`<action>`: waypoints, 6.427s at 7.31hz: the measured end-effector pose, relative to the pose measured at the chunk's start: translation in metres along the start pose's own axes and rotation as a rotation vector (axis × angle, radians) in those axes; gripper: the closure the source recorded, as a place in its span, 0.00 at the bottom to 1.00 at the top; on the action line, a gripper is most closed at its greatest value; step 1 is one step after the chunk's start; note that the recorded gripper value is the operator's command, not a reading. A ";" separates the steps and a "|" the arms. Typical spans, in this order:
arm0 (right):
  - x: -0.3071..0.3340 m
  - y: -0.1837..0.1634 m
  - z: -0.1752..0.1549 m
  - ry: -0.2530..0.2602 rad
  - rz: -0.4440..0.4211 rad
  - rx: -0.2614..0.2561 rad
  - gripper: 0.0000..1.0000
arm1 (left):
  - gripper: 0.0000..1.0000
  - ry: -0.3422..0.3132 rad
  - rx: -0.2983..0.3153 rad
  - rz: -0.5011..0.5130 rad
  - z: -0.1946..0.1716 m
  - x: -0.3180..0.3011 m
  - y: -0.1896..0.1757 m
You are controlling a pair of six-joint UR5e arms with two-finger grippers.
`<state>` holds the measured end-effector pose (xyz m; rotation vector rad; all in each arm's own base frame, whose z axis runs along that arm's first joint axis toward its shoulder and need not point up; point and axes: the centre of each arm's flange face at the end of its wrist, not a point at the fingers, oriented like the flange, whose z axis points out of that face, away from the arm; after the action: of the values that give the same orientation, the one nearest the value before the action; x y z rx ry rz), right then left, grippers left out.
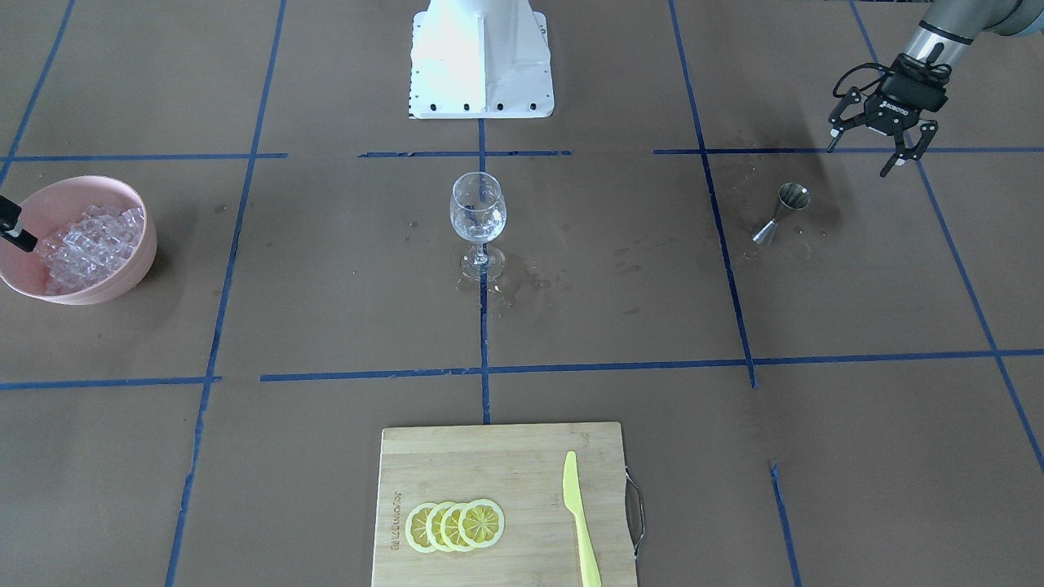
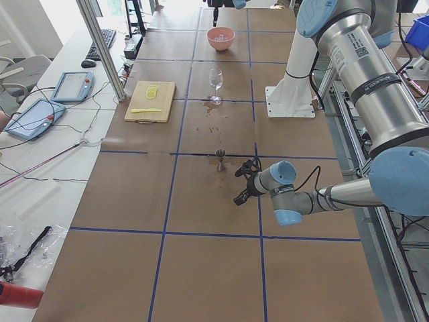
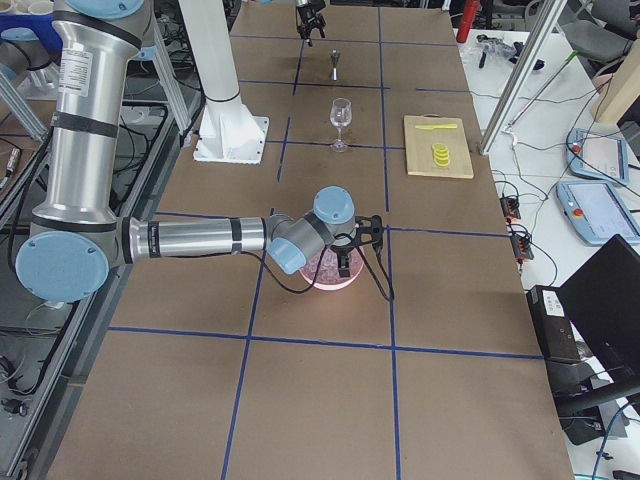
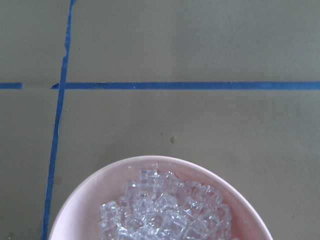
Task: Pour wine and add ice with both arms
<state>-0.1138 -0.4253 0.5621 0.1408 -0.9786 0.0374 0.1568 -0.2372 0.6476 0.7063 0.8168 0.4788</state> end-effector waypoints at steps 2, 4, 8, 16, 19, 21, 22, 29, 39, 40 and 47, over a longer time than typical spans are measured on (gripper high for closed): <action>-0.020 0.018 0.026 0.040 0.093 -0.026 0.00 | 0.01 -0.011 -0.008 0.020 -0.006 -0.017 0.004; -0.031 0.029 0.047 0.081 0.172 -0.031 0.10 | 0.00 -0.020 -0.010 0.020 -0.005 -0.022 0.008; -0.029 0.040 0.056 0.103 0.231 -0.049 1.00 | 0.00 -0.020 -0.002 0.014 -0.005 -0.022 0.006; -0.103 0.012 -0.024 -0.040 0.174 0.091 1.00 | 0.00 -0.066 0.047 0.011 -0.006 -0.024 -0.004; -0.217 -0.012 -0.020 -0.189 0.262 0.081 1.00 | 0.00 -0.053 0.069 0.014 -0.008 -0.024 -0.002; -0.323 -0.009 0.000 -0.257 0.313 0.034 1.00 | 0.00 -0.051 0.072 0.015 -0.007 -0.024 -0.002; -0.383 -0.006 0.006 -0.255 0.344 0.024 1.00 | 0.00 -0.051 0.072 0.015 -0.006 -0.024 -0.002; -0.568 0.037 0.023 -0.217 0.416 0.074 0.41 | 0.00 -0.046 0.086 -0.035 -0.003 -0.022 -0.007; -0.370 -0.037 -0.020 -0.038 0.266 0.058 0.00 | 0.00 -0.027 -0.032 -0.119 0.011 -0.052 -0.038; -0.310 -0.046 -0.026 0.019 0.179 0.054 0.00 | 0.00 -0.045 -0.068 -0.139 0.011 -0.072 -0.053; 0.057 -0.084 -0.069 0.224 -0.193 -0.069 0.00 | 0.00 -0.001 -0.278 -0.340 -0.058 -0.154 -0.163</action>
<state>-0.0168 -0.5008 0.5626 0.1634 -0.7382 -0.1551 0.0378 -0.4230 0.5763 0.3017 0.8304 0.2761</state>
